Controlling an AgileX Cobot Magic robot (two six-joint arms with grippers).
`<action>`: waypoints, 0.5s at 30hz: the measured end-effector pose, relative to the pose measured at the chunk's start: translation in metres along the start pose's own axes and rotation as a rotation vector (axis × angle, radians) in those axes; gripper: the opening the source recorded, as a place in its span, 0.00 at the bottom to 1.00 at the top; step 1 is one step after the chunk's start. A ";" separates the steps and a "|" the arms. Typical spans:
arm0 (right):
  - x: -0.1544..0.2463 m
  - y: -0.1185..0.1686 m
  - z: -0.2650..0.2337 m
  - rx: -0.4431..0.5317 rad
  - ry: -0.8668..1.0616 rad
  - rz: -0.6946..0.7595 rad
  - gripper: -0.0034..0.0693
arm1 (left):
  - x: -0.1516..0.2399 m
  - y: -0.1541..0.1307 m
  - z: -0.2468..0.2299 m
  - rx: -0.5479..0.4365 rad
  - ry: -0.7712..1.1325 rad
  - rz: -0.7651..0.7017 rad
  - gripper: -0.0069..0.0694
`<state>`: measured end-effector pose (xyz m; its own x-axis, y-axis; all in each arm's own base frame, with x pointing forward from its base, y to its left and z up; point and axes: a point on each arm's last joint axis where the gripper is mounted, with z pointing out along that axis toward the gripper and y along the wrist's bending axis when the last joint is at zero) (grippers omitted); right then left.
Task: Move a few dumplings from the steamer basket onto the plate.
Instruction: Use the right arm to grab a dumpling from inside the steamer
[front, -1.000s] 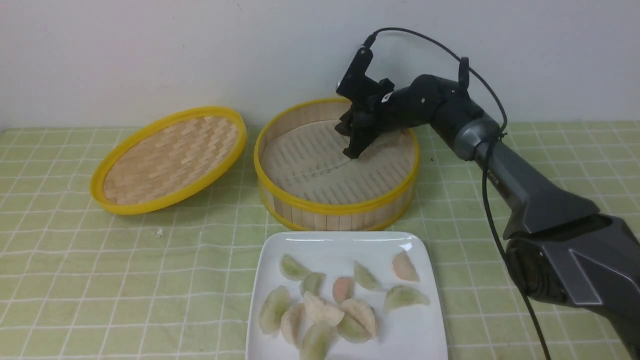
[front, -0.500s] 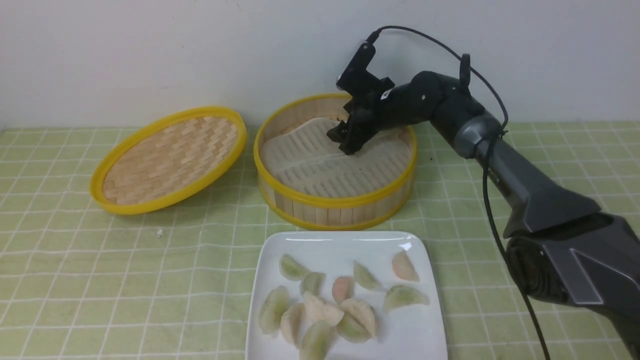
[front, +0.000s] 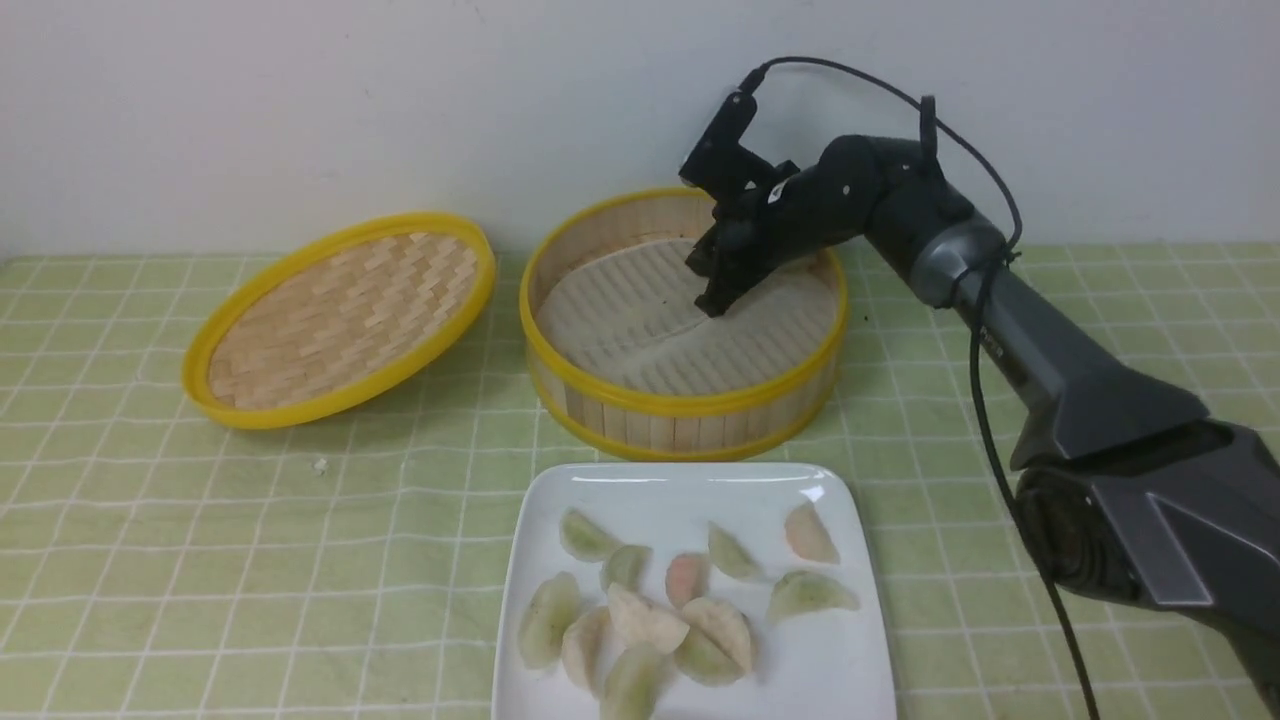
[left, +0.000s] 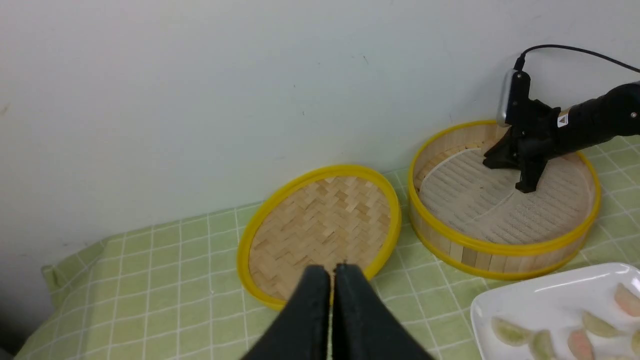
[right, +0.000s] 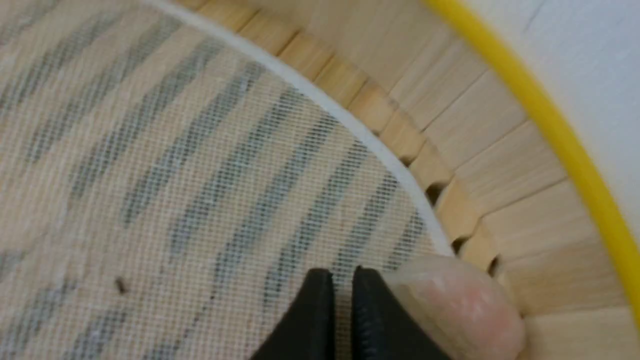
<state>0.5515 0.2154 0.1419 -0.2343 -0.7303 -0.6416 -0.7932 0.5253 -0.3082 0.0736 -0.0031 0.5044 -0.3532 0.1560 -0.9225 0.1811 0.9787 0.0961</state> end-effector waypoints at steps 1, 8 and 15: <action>-0.002 0.000 -0.005 -0.014 0.022 0.000 0.07 | 0.000 0.000 0.000 0.001 0.000 0.000 0.08; -0.026 -0.006 -0.056 -0.102 0.071 0.012 0.03 | 0.001 -0.002 0.000 0.017 0.006 -0.005 0.08; -0.047 -0.010 -0.085 -0.098 0.008 0.013 0.03 | 0.001 -0.002 0.000 0.026 0.009 -0.008 0.08</action>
<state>0.5226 0.2072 0.2350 -0.2491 -0.7276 -0.6392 -0.8413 0.4895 -0.2292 0.0728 -0.0053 0.5034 -0.3627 0.1493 -0.9199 0.2018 0.9762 0.0788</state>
